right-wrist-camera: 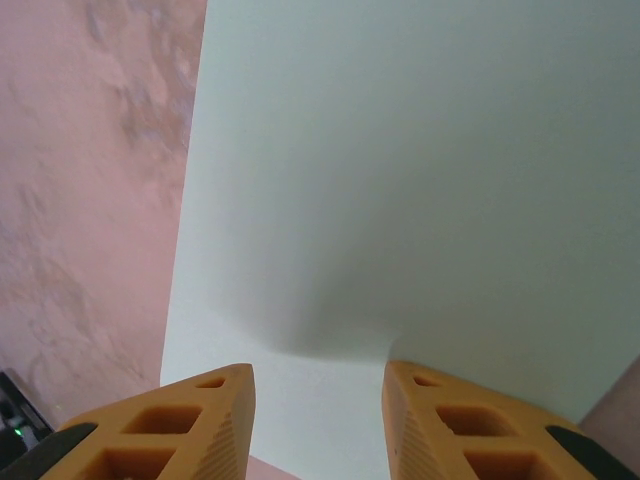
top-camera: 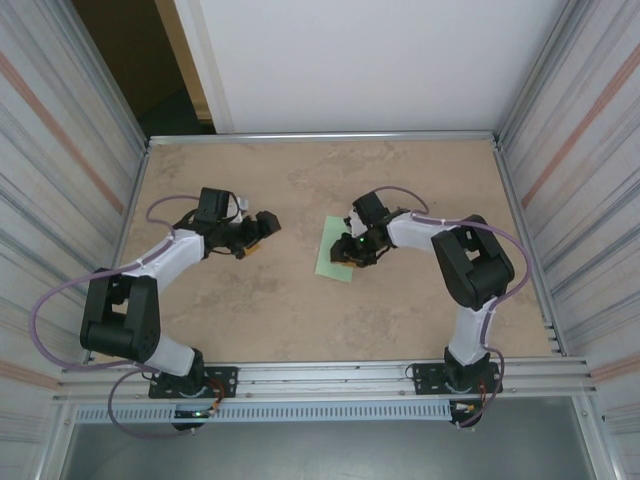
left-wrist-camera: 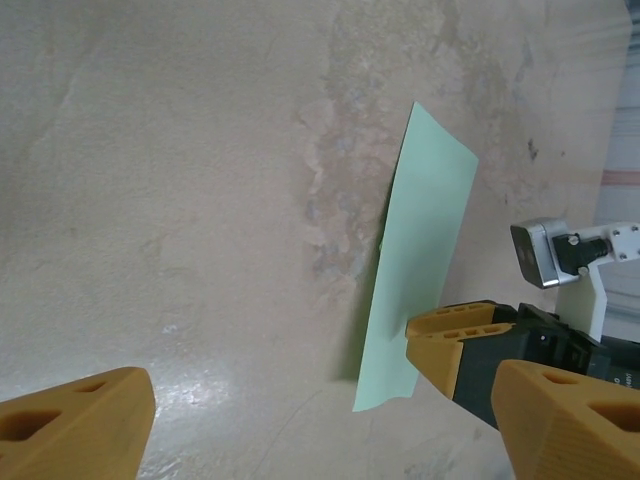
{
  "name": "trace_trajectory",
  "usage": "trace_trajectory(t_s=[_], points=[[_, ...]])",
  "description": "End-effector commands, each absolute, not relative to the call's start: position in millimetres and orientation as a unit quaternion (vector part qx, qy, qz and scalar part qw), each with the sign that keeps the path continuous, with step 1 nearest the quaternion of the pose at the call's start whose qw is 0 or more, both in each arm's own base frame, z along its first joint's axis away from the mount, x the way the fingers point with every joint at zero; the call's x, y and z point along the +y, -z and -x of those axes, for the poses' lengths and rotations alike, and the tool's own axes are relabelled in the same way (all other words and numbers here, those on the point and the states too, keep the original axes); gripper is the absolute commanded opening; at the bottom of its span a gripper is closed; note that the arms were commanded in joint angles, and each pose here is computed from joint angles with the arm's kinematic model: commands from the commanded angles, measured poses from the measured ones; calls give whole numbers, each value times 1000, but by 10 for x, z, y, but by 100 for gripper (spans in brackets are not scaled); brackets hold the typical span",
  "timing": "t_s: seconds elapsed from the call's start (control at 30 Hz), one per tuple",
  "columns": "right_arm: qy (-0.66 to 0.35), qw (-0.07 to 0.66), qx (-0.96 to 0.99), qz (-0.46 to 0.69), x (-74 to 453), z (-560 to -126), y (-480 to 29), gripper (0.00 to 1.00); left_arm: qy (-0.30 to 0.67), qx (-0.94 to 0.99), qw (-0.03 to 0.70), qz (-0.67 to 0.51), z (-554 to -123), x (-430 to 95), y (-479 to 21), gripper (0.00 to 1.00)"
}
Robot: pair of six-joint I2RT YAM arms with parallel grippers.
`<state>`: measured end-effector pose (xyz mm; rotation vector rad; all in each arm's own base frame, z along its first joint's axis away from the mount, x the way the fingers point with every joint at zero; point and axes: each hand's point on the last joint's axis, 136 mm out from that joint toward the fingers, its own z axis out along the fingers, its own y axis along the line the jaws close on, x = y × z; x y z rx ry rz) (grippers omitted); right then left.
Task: Fold a paper plane with a square sheet of paper (pick it up from the middle)
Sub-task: Move the paper to the center of the table, then third fold the triangle at the center of the table.
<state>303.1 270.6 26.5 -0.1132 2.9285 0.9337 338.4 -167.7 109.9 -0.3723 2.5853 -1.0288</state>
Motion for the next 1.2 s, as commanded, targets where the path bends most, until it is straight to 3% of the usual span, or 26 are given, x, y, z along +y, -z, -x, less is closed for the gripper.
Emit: trace_trajectory(t_s=[0.0,0.17,0.47,0.9,1.17], points=[[-319,57,943,78,2754,-2922,-570,40,391,900,158,111,-3325,-1828,-1168,91],[-321,140,935,-49,2629,-3219,-796,43,404,900,138,90,-3206,-2060,-1172,91],[-296,119,933,-164,2475,-3327,-452,37,434,895,91,44,-3012,-2539,-1100,88],[-247,25,961,-125,2323,-3063,79,35,393,919,25,27,-2834,-2893,-724,64],[-270,11,960,-73,2375,-2987,110,35,370,929,16,25,-2906,-2911,-589,46]])
